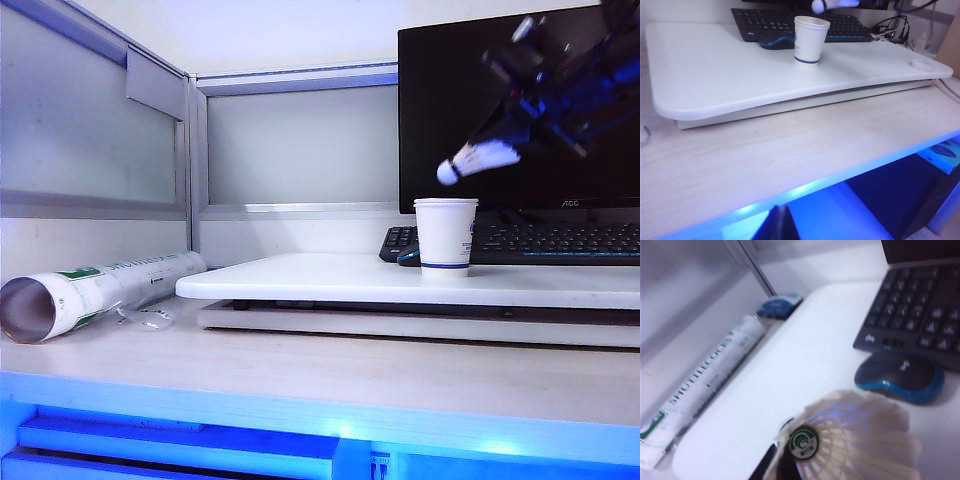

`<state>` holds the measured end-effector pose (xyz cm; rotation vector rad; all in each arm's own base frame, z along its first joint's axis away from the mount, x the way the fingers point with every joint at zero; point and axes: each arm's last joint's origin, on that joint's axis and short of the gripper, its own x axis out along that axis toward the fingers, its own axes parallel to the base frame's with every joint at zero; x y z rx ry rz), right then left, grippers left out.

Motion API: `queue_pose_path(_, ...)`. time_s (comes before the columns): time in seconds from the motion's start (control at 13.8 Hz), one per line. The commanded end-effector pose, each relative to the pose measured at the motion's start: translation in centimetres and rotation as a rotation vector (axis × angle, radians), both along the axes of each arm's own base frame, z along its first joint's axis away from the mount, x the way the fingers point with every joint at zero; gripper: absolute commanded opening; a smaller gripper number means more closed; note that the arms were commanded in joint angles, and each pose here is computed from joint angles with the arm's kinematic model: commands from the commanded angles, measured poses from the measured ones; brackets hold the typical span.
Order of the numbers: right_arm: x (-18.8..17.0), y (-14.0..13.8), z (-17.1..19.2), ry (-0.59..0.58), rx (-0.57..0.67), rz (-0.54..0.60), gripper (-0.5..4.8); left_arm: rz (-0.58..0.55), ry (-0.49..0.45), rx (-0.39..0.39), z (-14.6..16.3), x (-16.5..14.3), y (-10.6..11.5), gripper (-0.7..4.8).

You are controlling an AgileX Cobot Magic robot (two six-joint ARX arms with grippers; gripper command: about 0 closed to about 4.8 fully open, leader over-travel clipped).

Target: Pick up the badminton from the table and put it into the white paper cup.

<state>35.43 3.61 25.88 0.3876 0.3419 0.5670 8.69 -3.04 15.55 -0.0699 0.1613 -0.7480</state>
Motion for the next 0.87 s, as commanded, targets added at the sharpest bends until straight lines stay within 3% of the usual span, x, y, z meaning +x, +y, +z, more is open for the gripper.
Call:
queue_pose_path(0.07,0.5,0.0,0.2,-0.025,0.003,0.006,1.4,-0.014,0.021,0.0,-0.2,-0.1,0.0,-0.05)
queue_pose_path(0.22,0.5,0.0,0.3,-0.029,0.003,0.006,1.8,-0.014,0.021,0.0,-0.2,-0.1,0.0,-0.05)
queue_pose_path(0.51,0.5,-0.1,0.7,-0.057,0.005,0.004,1.76,-0.014,0.021,0.0,-0.2,-0.1,0.0,-0.05)
queue_pose_path(0.58,0.3,-0.1,1.1,-0.079,0.004,0.004,1.05,-0.014,0.022,0.0,-0.2,-0.1,0.0,-0.05)
queue_pose_path(0.65,0.1,-0.1,1.7,-0.115,-0.019,0.005,-0.12,-0.013,0.021,0.0,-0.2,-0.1,0.0,-0.05)
queue_pose_path(0.87,-1.8,-0.7,4.2,-0.206,-0.182,-0.101,-0.06,-0.013,0.018,0.003,-0.1,-0.1,0.0,-0.05)
